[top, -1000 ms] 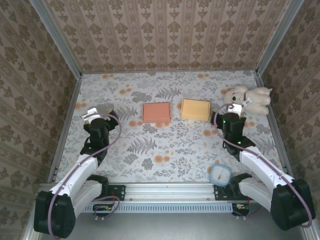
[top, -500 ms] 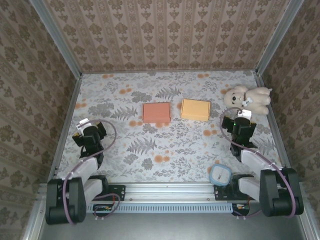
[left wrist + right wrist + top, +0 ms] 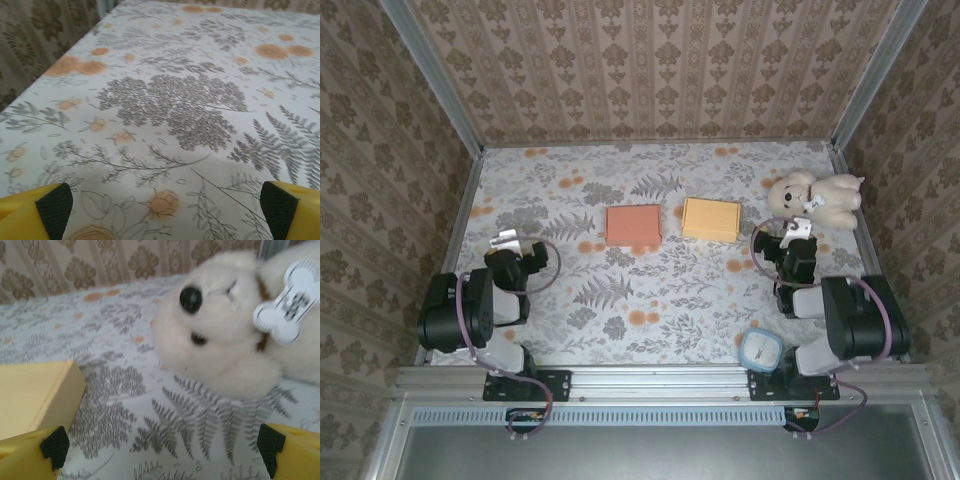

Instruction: Fold the paper box

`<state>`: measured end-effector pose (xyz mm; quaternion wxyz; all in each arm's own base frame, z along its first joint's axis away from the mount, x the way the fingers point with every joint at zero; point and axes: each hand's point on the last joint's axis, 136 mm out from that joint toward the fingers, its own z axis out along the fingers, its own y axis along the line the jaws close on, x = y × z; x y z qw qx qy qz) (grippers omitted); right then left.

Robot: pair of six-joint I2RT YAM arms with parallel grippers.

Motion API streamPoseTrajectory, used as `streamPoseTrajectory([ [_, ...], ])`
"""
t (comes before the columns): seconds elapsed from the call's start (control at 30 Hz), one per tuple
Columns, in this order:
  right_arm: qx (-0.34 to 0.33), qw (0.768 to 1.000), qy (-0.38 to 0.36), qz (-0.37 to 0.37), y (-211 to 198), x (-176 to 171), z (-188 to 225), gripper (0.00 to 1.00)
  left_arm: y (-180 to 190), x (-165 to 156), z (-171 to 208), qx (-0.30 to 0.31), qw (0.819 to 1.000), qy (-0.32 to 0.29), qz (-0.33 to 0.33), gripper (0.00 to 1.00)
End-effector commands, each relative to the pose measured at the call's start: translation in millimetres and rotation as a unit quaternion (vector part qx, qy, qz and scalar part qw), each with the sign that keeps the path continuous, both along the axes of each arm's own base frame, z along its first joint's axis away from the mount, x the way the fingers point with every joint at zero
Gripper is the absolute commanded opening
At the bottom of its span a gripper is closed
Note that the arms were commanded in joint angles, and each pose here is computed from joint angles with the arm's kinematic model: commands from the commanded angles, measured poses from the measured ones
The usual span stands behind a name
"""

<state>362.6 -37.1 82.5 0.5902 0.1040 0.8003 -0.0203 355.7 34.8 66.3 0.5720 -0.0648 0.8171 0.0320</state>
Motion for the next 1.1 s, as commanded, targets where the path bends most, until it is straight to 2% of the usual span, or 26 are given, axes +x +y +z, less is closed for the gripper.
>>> streamPoseTrajectory([
  [0.0, -0.004, 0.998, -0.054, 0.029, 9.7, 5.9, 25.7, 1.00, -15.6, 25.6, 36.7, 0.018, 0.997, -0.053, -0.051, 1.00],
  [0.1, -0.003, 0.999, -0.038, 0.034, 11.2, 16.5, 23.8, 1.00, -20.5, 39.5, 29.9, 0.069, 0.997, 0.002, -0.018, 1.00],
  [0.17, -0.002, 0.999, 0.000, 0.036, 12.5, 27.3, 17.0, 1.00, -25.1, 38.7, 32.9, 0.093, 0.996, -0.005, -0.012, 1.00],
  [0.27, -0.044, 0.998, 0.023, 0.047, 27.4, 36.7, 16.5, 1.00, -24.4, 38.5, 31.3, 0.090, 0.996, -0.001, -0.011, 1.00],
  [1.07, -0.043, 0.998, 0.024, 0.047, 27.3, 36.3, 16.5, 1.00, -24.9, 39.3, 31.7, 0.087, 0.996, -0.001, -0.016, 1.00],
])
